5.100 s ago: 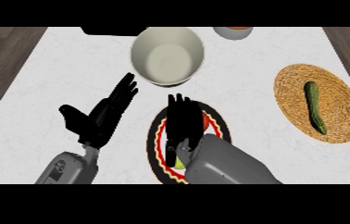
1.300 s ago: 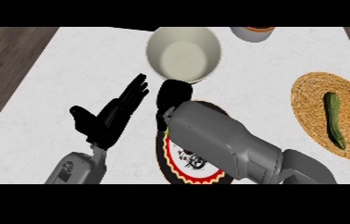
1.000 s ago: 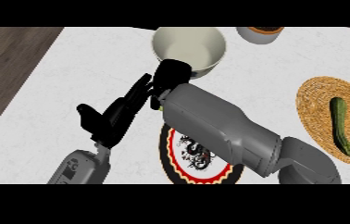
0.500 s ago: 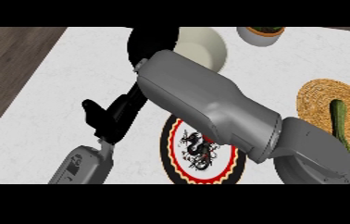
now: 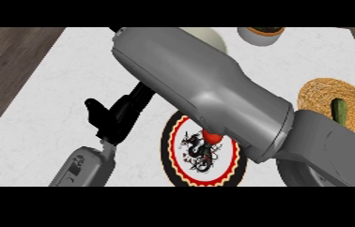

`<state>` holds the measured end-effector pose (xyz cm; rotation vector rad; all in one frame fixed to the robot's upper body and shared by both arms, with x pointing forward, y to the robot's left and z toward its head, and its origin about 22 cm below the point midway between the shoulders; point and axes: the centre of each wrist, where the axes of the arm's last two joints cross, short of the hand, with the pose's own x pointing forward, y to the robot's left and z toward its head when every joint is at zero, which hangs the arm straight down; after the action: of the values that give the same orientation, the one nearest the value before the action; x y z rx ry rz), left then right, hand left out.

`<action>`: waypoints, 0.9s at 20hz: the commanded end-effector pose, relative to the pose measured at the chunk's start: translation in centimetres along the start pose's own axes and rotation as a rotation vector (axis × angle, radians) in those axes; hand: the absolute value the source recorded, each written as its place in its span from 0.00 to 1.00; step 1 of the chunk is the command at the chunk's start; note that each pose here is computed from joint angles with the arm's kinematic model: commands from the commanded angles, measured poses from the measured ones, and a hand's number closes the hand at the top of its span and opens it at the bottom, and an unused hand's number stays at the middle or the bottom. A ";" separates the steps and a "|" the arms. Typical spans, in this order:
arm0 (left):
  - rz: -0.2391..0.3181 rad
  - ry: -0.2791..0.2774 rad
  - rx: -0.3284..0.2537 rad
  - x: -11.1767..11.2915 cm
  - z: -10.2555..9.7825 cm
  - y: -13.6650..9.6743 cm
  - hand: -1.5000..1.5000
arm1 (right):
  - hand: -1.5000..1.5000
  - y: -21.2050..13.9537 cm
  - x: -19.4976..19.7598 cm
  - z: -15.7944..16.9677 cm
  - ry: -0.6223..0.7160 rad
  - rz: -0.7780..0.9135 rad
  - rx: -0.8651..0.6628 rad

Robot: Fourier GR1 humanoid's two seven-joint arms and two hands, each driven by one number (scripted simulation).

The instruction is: Pick the pear from the plate and place it in the bowl

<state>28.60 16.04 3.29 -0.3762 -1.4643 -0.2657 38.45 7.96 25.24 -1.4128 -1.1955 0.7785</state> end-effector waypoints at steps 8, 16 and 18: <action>0.011 -0.023 0.030 0.5 -0.2 0.4 0.50 | 1.00 -1.2 0.2 -1.5 0.309 -0.068 -0.108; 0.002 -0.011 0.050 0.4 1.2 1.6 0.50 | 1.00 1.5 -2.2 -4.2 0.346 -0.090 -0.140; 0.011 -0.025 0.058 1.0 0.3 0.6 0.50 | 1.00 4.5 -4.0 -4.8 0.341 -0.058 -0.113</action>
<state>28.49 17.11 3.44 -0.3447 -1.4824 -0.2267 42.18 4.29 23.79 -1.5194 -1.1437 0.6219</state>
